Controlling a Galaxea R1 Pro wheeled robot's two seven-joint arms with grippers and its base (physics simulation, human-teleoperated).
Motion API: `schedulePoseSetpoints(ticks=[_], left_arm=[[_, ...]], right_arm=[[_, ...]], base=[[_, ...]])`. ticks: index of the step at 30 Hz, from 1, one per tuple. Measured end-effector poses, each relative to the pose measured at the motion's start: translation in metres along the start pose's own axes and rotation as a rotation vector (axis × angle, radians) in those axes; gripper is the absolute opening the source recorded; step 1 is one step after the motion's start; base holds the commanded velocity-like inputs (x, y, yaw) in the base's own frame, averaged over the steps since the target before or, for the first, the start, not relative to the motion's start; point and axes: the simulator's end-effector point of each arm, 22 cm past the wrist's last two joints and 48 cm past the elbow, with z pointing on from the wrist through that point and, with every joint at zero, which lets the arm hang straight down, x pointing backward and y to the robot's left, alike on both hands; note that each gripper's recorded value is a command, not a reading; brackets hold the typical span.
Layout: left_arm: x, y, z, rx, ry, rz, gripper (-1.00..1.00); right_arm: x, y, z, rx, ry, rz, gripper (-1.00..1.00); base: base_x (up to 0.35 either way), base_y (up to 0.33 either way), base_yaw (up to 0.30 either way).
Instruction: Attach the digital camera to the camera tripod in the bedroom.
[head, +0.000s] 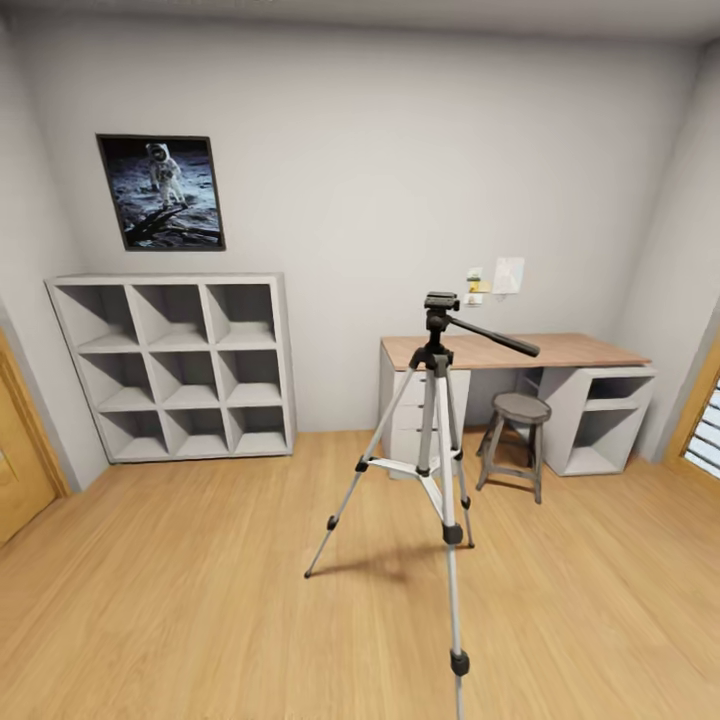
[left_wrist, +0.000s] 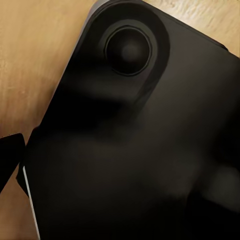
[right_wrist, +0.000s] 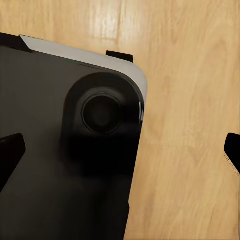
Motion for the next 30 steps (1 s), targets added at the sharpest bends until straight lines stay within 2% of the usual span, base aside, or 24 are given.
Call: schedulePoseSetpoints(ticks=[30], left_arm=[[0.0007, -0.0005, 0.0000, 0.004, 0.002, 0.002, 1.00]], right_arm=[[0.0003, -0.0002, 0.0000, 0.000, 0.001, 0.000, 1.00]], base=[[0.001, 0.000, 0.279]])
